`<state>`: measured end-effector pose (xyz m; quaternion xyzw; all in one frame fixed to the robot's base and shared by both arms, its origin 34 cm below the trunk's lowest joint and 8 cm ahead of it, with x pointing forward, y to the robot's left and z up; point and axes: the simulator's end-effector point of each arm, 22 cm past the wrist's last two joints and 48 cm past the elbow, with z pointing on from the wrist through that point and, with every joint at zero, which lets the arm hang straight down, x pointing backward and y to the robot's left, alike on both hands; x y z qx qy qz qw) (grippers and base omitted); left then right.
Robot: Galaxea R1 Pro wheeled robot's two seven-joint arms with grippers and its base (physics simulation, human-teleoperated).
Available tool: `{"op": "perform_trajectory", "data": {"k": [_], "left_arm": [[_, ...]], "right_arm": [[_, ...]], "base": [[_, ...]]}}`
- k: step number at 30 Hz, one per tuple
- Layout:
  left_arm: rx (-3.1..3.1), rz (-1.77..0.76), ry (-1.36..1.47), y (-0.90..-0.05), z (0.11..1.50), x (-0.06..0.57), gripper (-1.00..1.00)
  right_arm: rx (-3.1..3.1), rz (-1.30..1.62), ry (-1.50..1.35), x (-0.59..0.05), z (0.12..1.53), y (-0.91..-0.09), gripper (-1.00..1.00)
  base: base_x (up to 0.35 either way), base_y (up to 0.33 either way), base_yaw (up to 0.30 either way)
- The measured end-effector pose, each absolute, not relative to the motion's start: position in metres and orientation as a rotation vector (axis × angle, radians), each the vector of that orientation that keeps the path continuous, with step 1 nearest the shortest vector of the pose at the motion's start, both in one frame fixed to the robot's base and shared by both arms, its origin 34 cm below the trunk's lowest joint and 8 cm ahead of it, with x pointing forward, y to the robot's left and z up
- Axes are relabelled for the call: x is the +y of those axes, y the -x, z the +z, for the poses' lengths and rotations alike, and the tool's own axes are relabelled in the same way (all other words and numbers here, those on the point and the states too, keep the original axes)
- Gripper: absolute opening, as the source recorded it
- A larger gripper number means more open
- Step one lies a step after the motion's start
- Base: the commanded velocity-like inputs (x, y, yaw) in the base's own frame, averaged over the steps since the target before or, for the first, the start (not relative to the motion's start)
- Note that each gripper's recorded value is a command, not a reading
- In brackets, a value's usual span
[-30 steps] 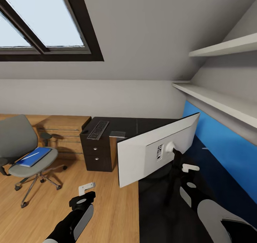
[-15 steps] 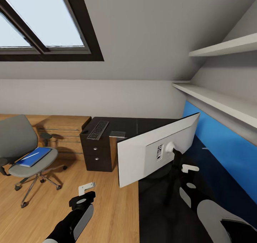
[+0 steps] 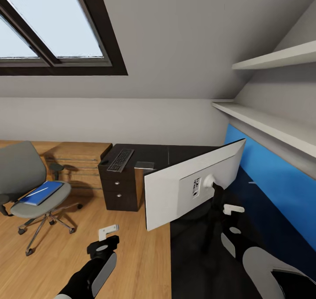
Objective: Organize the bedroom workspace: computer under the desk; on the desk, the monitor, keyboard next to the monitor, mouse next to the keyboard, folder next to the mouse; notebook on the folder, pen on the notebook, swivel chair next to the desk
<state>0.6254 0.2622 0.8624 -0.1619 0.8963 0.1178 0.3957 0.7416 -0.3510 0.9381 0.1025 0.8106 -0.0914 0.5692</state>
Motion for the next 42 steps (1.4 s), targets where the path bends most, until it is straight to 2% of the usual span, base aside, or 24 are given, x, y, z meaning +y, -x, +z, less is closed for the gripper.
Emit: {"op": "perform_trajectory", "data": {"k": [42], "left_arm": [[2.268, 0.297, 0.390, -0.627, 0.865, 0.259, 1.00]], "right_arm": [[1.901, -0.234, -0.235, -0.362, 0.938, -0.740, 1.00]], "base": [[0.034, 0.011, 0.000]]}}
